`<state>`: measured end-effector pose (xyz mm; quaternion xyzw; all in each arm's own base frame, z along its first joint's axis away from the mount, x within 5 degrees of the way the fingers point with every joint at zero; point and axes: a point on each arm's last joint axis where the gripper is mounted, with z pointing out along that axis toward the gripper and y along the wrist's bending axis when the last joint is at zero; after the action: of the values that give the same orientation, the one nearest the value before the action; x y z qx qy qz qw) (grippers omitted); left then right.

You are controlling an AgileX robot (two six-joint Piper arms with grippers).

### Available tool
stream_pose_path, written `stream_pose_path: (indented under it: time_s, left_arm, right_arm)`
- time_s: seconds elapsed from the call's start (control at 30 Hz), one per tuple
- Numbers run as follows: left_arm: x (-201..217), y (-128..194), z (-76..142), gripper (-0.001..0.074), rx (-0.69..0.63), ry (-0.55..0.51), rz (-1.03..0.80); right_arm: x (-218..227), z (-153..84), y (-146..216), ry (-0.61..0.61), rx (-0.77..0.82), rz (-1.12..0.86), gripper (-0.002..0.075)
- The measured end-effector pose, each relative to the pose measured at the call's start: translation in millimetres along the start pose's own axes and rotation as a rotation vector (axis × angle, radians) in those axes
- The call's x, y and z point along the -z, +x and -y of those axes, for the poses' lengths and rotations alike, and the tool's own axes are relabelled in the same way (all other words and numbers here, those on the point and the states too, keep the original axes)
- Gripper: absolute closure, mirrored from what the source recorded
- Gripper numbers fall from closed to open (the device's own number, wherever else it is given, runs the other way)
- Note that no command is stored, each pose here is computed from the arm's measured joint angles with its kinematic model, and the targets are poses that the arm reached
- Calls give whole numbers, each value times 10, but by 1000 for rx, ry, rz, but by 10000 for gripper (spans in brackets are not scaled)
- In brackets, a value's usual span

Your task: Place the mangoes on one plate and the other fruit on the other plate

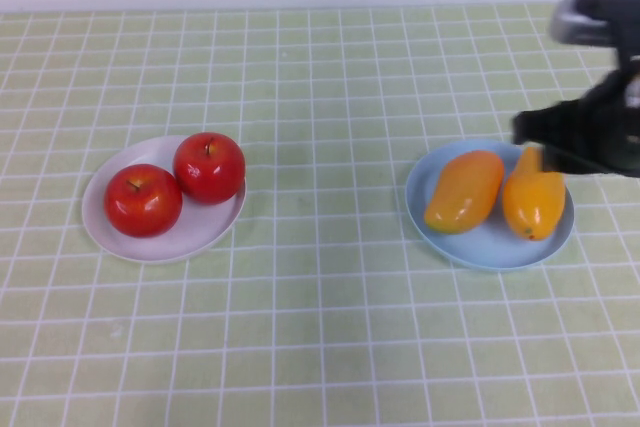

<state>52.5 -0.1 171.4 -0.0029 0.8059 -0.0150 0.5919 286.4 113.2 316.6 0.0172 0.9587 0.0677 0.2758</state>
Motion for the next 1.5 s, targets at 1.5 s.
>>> stream_pose_path:
  time_s: [1.5]
  left_arm:
    - [0, 0, -1, 733, -2, -1, 0]
  right_arm:
    - [391, 1322, 2421, 99, -84, 760, 741]
